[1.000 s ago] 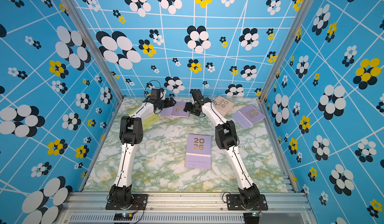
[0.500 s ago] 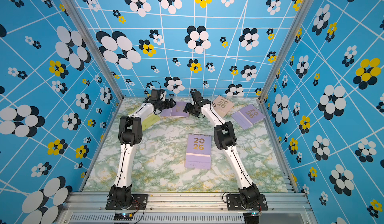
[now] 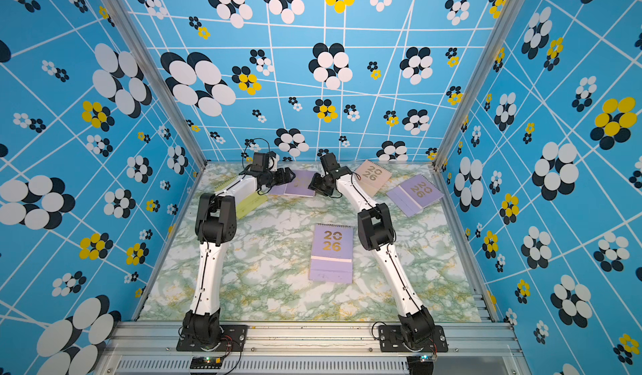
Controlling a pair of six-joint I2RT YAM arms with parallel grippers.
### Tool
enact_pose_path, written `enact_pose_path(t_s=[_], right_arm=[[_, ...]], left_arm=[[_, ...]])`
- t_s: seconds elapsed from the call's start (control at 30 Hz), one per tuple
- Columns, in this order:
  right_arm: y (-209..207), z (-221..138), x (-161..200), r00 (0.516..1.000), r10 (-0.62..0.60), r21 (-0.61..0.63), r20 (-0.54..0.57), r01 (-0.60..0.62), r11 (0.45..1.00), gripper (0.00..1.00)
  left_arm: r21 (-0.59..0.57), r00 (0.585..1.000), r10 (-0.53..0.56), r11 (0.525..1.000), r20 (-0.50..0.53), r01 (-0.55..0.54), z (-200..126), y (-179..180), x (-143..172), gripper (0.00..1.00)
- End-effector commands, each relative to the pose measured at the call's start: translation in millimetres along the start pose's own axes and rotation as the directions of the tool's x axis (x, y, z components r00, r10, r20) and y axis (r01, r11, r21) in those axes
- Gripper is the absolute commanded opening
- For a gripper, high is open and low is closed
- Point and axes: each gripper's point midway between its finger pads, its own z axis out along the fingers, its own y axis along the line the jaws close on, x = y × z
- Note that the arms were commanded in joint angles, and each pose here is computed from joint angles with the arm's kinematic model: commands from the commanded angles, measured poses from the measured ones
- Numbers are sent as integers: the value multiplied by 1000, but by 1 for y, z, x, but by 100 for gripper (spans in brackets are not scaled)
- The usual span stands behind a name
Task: Stack the calendars
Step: Move the calendar to the center of the board.
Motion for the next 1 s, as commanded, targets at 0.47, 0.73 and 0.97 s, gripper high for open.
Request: enact_pose_path(t_s=[0.47,0.73,0.97], right_arm=[[21,0,25,998,-45,-32,-42,44,999,25],[21,-10,35,995,-62,-24,-79,60,998,20],[21,-17,40,991,-94,-7,-91,93,996,20]], left_arm=[[17,960,-97,994,-263,105,-1,-35,112,84],[8,953,-125,991,-276,133,-19,-32,137,83],[19,944,-138,988,-299,151,-32,-44,165,81]])
